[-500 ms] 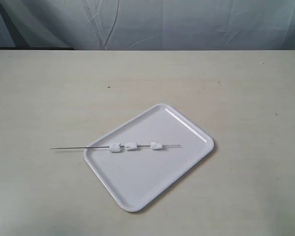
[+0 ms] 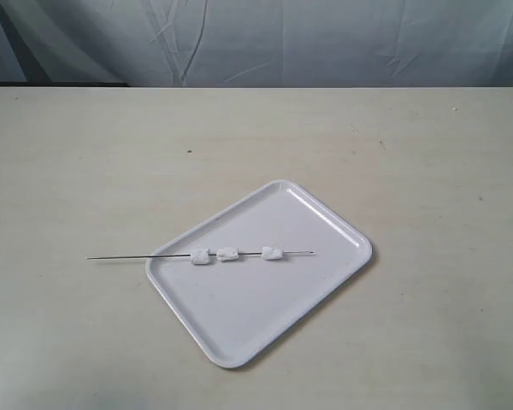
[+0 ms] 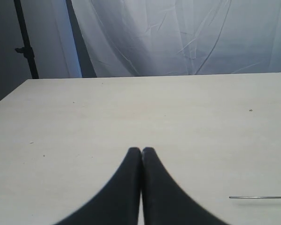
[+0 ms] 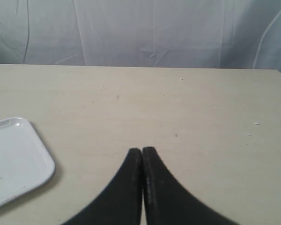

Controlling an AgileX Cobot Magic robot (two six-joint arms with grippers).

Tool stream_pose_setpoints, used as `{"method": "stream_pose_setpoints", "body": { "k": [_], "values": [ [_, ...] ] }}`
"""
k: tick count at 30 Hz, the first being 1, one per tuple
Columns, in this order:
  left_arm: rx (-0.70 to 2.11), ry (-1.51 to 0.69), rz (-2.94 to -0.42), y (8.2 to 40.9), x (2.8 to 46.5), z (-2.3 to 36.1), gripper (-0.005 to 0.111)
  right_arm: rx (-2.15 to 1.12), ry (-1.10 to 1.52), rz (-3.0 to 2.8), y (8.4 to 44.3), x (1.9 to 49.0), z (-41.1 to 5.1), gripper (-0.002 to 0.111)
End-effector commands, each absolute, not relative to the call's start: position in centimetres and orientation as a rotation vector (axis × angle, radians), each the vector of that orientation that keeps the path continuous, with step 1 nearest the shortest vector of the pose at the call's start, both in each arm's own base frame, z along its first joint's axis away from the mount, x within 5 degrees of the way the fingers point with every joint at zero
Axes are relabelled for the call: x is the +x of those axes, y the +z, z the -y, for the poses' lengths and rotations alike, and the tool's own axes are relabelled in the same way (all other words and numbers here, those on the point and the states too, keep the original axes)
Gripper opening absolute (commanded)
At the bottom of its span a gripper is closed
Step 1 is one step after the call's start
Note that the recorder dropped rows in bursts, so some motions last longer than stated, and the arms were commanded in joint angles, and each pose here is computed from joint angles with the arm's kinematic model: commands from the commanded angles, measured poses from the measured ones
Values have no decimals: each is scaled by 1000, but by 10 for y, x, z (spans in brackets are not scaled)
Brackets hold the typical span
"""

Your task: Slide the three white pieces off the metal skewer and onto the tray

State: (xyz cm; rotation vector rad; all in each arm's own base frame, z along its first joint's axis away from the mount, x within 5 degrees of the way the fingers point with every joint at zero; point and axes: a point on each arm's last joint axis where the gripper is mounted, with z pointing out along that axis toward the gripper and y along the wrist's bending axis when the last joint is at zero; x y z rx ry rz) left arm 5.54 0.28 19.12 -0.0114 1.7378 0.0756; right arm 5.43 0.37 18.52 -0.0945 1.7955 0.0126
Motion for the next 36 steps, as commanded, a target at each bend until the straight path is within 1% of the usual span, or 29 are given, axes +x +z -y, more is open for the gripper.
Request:
{"method": "stream_pose_setpoints", "body": {
  "k": [1, 27, 30, 33, 36],
  "values": [
    [-5, 80, -1723, 192, 55, -3, 0, -90, 10, -1786, 186, 54, -3, 0],
    [4, 93, -1724, 191, 55, -3, 0, -90, 10, -1786, 186, 54, -3, 0],
    [31, 131, -1717, 192, 55, -4, 0, -90, 10, -1786, 186, 54, -3, 0],
    [33, 136, -1667, 197, 56, -4, 0, -89, 10, -1772, 187, 54, -3, 0],
    [32, 140, -1545, 208, 56, -4, 0, -78, 7, -1624, 200, 56, -3, 0]
  ]
}}
